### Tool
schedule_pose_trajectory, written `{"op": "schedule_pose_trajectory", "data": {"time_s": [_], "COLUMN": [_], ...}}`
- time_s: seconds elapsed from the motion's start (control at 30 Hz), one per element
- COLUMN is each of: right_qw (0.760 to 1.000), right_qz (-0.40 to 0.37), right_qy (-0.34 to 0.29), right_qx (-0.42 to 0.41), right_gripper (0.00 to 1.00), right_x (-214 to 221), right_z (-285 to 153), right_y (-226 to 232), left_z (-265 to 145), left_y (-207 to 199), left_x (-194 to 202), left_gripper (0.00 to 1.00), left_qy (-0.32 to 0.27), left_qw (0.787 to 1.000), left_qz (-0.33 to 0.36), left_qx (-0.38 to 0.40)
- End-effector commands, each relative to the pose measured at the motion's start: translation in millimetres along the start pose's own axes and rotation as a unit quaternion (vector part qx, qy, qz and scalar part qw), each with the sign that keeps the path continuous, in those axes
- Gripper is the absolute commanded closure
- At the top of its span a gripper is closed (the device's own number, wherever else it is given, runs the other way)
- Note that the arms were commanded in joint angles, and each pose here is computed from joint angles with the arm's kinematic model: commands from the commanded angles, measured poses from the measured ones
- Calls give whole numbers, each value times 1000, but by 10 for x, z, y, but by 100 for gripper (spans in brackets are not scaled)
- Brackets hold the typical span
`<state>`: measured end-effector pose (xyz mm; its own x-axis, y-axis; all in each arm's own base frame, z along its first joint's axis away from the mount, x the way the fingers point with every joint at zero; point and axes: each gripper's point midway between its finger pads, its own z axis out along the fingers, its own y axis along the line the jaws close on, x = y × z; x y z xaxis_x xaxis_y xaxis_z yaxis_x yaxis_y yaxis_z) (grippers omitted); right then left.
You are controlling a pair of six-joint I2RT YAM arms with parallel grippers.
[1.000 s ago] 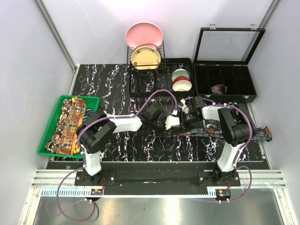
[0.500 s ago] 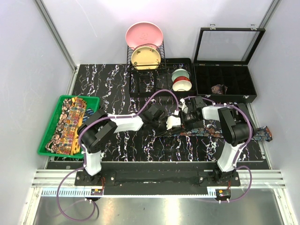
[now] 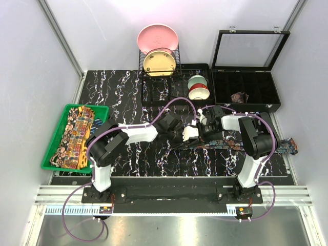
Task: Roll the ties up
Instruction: Roll the tie at the center of the board.
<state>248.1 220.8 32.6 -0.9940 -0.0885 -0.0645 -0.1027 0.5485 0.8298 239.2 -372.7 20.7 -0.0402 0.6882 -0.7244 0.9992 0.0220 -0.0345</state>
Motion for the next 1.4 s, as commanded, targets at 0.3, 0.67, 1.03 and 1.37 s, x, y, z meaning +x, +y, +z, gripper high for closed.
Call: {"op": "schedule_pose_trajectory", "data": {"time_s": [0.3, 0.67, 1.03, 1.37], "right_qw": [1000, 998, 994, 990], "right_qz": [-20, 5, 24, 45], "right_qy": [-2, 7, 20, 37], "right_qx": [-15, 68, 107, 129], "right_gripper": [70, 100, 100, 100], "right_x": [-74, -16, 40, 91], "right_z": [104, 106, 130, 147], "right_y": [159, -191, -396, -513], "left_z": [-40, -318, -603, -271], "left_y": [-266, -134, -49, 16], "left_x": [723, 459, 65, -125], "left_gripper": [70, 50, 12, 22], "left_qy": [143, 150, -23, -76], "left_qw": [987, 988, 999, 997], "left_qz": [-61, -43, -14, -8], "left_qx": [34, 4, -35, 1]}}
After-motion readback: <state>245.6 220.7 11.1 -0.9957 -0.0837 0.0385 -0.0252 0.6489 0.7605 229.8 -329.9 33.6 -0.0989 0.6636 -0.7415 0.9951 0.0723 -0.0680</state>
